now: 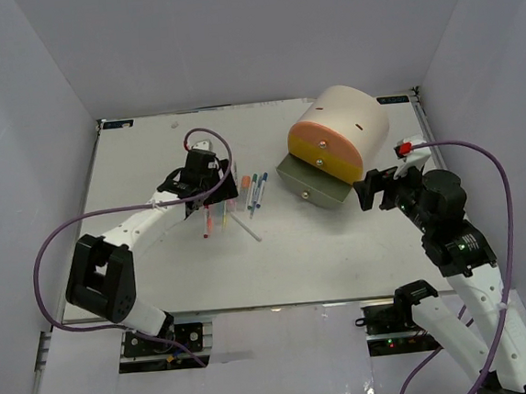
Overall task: Sort the stationery into containers
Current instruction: Pick up the pen from the center of the board.
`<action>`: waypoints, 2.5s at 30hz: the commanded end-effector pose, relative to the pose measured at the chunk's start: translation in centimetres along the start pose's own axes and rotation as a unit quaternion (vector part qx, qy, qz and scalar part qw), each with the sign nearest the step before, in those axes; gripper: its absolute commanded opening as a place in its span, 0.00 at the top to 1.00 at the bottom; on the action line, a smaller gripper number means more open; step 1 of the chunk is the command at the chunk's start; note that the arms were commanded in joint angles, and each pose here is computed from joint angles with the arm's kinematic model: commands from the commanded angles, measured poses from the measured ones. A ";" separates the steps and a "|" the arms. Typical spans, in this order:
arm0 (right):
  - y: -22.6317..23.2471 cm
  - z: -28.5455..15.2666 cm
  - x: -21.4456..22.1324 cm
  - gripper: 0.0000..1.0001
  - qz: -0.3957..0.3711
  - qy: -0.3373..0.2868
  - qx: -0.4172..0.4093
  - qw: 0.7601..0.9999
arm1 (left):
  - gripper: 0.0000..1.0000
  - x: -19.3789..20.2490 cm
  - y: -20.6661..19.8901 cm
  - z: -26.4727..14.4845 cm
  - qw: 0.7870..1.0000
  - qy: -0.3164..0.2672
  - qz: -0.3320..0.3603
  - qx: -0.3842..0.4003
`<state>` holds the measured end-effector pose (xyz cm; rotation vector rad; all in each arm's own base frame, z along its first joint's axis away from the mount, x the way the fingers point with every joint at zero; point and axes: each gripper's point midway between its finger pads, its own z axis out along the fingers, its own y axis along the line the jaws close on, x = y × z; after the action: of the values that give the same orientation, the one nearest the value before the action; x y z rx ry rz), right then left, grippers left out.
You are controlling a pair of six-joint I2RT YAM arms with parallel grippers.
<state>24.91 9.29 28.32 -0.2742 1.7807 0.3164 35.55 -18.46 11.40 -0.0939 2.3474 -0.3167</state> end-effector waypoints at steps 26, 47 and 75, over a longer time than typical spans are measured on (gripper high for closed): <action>-1.0 -0.6 6.1 0.09 0.008 0.017 0.023 1.000 | 0.47 1.3 3.7 5.2 0.990 0.136 0.022 -0.039; -0.9 -0.9 6.4 0.09 0.007 0.001 0.022 1.000 | 0.57 2.7 4.6 6.5 0.985 0.159 0.022 -0.061; -1.4 -1.5 6.2 0.09 0.006 -0.025 0.036 0.999 | 0.89 -2.8 -2.5 0.1 0.989 0.099 -0.078 0.073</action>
<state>22.23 7.39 21.70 -0.2133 1.7902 0.2671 37.18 -17.85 8.27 -0.1388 2.6278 -0.3865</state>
